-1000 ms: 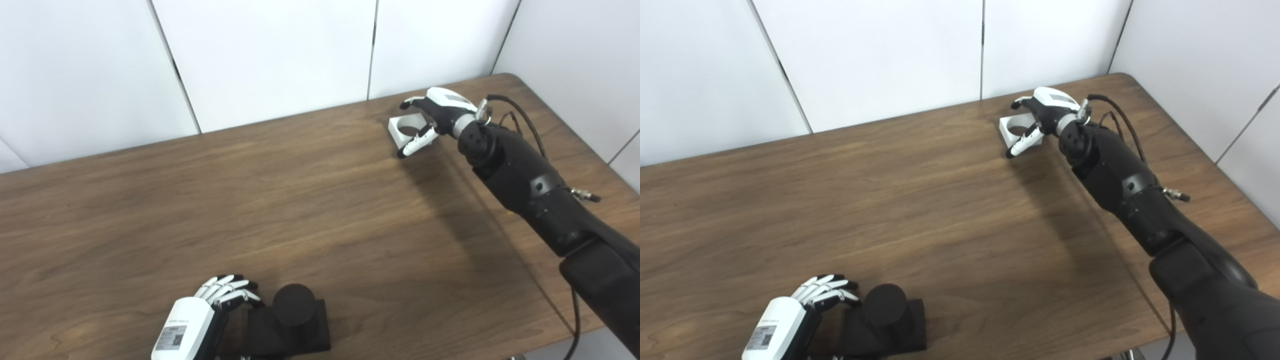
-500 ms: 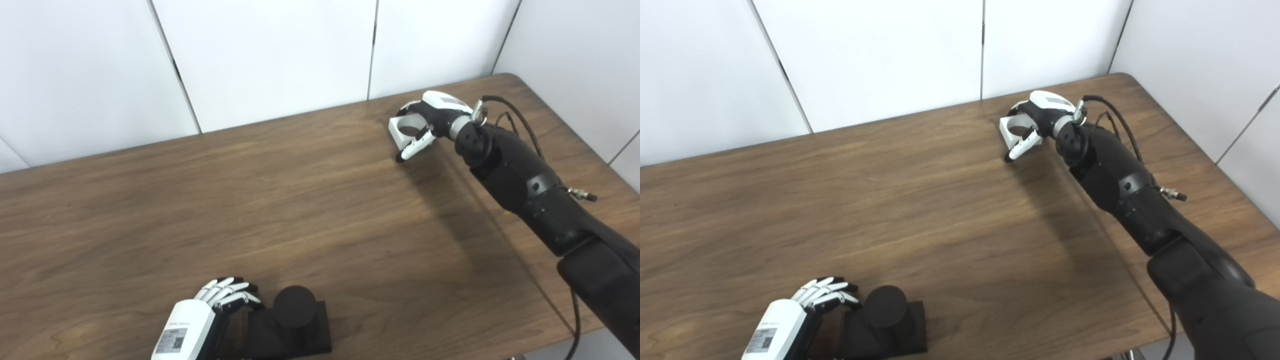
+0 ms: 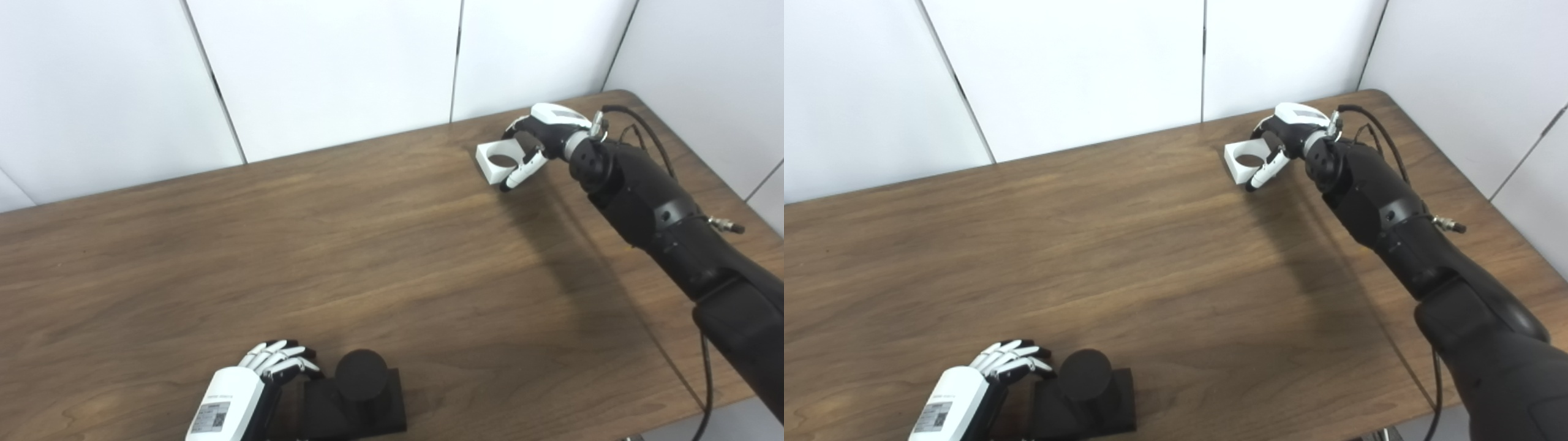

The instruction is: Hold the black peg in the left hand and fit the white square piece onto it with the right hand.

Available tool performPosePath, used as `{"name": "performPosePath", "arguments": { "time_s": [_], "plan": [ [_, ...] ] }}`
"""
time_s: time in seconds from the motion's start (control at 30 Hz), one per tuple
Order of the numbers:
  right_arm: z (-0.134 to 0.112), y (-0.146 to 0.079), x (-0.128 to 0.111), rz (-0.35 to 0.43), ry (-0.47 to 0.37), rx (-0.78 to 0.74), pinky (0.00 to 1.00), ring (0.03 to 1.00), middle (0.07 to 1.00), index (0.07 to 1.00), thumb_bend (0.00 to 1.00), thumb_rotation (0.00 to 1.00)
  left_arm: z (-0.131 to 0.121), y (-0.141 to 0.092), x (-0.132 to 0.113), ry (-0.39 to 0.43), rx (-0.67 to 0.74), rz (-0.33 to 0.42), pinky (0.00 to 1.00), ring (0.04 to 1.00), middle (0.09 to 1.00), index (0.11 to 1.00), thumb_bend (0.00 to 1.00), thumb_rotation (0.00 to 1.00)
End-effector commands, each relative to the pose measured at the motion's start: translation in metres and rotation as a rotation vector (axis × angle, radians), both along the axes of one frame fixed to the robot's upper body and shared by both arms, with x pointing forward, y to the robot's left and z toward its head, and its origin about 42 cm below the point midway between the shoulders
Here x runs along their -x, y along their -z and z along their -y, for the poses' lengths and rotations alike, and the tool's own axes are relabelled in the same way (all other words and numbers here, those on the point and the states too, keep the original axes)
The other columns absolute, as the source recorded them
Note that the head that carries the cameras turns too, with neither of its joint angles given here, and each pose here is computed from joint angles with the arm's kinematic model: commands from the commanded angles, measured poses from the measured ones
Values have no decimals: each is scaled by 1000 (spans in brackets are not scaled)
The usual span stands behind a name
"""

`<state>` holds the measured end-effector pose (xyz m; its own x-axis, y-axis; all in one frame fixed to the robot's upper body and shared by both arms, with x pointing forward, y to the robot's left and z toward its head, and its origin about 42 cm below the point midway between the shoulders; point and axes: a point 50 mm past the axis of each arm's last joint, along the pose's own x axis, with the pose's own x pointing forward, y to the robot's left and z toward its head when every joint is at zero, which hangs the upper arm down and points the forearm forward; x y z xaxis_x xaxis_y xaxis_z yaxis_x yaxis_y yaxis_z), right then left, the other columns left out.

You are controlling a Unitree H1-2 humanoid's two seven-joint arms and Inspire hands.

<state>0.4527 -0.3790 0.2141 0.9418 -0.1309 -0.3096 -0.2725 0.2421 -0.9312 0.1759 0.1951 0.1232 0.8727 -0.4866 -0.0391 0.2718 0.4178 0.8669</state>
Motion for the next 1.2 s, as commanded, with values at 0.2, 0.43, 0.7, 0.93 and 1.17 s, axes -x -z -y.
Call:
{"name": "performPosePath", "arguments": {
  "time_s": [0.2,0.43,0.7,0.93,1.17],
  "plan": [
    [7,-47,-13,115,-31,52,884,983,925,774,791,277,-1,8,11,14,-38,-76,863,845,773,488,517,44],
    [3,-43,-12,101,-45,54,918,984,921,770,792,283,-1,6,12,12,-41,-76,867,846,773,488,517,45],
    [-2,-37,-10,113,-65,37,916,968,899,686,775,219,0,5,12,15,-35,-75,866,845,771,488,517,44],
    [-2,-30,-7,166,-86,20,845,915,832,487,527,138,2,5,13,16,-36,-71,860,843,770,488,517,45],
    [2,-27,-3,181,-73,2,821,908,814,485,522,133,3,5,13,16,-30,-71,861,842,768,488,517,45]
  ]
}}
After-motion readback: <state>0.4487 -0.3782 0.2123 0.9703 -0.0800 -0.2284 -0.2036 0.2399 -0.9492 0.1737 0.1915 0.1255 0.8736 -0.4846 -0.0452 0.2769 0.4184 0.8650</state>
